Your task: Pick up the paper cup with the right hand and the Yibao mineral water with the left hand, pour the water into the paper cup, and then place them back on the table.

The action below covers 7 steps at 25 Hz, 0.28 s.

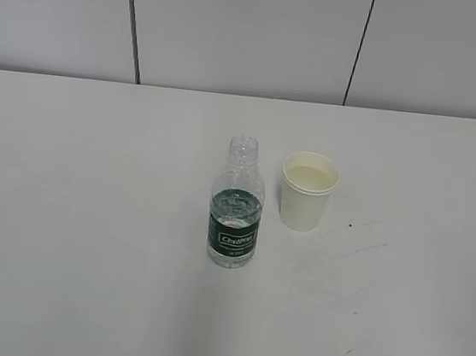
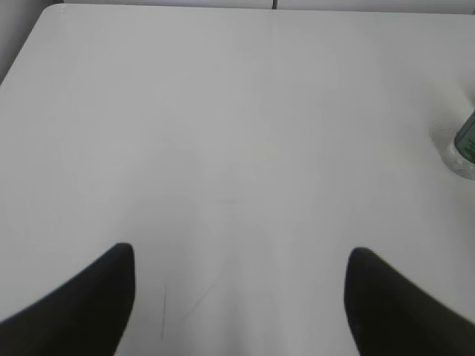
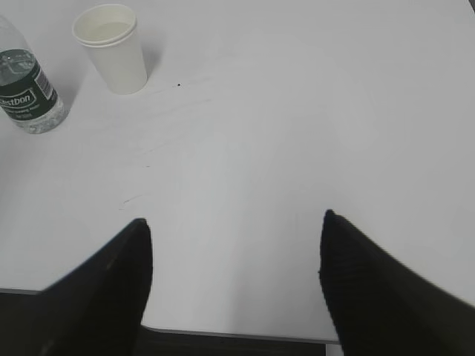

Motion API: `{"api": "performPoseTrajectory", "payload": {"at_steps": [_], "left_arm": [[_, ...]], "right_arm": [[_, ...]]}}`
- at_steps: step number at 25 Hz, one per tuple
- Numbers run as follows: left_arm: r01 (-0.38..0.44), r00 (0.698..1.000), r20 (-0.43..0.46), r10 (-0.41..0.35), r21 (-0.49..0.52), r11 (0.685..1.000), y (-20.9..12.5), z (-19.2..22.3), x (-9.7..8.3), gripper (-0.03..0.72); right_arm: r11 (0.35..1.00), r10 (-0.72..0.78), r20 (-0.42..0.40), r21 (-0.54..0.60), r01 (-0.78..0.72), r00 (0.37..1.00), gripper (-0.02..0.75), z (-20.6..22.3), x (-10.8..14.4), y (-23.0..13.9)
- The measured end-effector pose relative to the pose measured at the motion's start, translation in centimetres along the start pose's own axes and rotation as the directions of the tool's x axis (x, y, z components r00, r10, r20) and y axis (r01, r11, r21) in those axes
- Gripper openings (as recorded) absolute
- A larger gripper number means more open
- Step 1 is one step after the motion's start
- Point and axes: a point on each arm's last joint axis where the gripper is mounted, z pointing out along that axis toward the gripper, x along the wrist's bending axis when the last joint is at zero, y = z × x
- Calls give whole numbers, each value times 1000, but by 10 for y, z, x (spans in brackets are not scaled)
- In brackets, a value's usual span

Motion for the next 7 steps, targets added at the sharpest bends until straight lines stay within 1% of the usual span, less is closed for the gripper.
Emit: {"api": "performPoseTrajectory", "payload": {"at_steps": [7], "left_arm": [[0, 1000, 0, 0, 0, 1000, 0, 0, 0, 531]], "right_arm": [[1000, 0, 0, 0, 0, 1000, 551, 0, 0, 0]]}}
